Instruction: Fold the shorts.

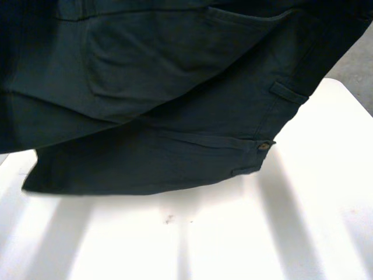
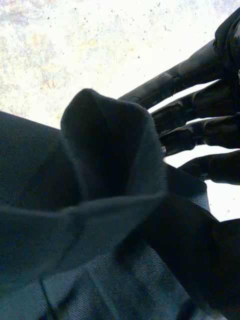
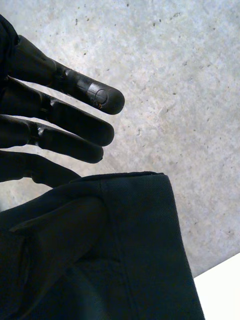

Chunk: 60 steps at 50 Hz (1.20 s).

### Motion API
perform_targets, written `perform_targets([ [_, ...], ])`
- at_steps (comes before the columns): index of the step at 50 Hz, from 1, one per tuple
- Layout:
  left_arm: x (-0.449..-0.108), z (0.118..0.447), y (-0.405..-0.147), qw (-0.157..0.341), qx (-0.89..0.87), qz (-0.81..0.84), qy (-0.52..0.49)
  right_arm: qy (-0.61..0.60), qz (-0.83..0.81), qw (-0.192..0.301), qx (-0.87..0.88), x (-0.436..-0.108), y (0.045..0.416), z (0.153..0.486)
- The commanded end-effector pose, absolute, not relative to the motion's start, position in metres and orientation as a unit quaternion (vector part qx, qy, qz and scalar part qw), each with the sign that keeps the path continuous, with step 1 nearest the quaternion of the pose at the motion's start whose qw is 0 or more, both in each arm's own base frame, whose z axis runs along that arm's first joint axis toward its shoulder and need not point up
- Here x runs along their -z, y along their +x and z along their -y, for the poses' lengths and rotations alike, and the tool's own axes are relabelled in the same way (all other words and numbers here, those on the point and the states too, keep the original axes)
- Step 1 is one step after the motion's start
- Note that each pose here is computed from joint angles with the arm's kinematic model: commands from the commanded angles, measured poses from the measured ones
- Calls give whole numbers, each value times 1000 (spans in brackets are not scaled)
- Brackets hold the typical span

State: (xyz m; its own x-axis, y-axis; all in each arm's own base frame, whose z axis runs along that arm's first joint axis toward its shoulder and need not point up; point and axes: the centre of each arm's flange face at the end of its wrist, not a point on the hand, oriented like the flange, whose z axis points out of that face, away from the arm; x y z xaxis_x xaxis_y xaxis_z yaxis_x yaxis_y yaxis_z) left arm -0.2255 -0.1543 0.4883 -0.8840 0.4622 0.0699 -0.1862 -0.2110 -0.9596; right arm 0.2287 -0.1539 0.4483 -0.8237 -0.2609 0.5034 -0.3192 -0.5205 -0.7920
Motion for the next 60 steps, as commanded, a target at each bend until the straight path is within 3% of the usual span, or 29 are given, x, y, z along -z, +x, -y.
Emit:
perform_targets([
  [1,-485,128,-216,214,-761,600,-126,303,495,15,-814,-447,224,143],
  [7,-477,131,-215,208,-754,611,-126,305,500,16,-810,-444,225,145],
  [12,-458,154,-227,200,-731,639,-132,325,534,18,-780,-418,237,174],
  [23,-376,275,-285,138,-684,694,-176,363,606,20,-708,-344,284,276],
  [28,-320,342,-311,112,-673,707,-187,360,608,17,-707,-315,307,320],
  [31,-290,379,-316,83,-686,704,-168,338,591,20,-732,-293,322,353],
  [36,-268,423,-313,24,-742,656,-135,293,544,36,-786,-266,339,392],
  [41,-263,431,-326,2,-778,610,-149,290,533,54,-793,-227,347,411],
  [44,-259,425,-334,5,-775,613,-156,303,550,57,-776,-225,345,405],
  [53,-292,393,-324,51,-727,669,-145,301,604,17,-738,-273,316,359],
  [60,-322,360,-313,101,-682,712,-129,335,654,-3,-678,-278,300,315],
])
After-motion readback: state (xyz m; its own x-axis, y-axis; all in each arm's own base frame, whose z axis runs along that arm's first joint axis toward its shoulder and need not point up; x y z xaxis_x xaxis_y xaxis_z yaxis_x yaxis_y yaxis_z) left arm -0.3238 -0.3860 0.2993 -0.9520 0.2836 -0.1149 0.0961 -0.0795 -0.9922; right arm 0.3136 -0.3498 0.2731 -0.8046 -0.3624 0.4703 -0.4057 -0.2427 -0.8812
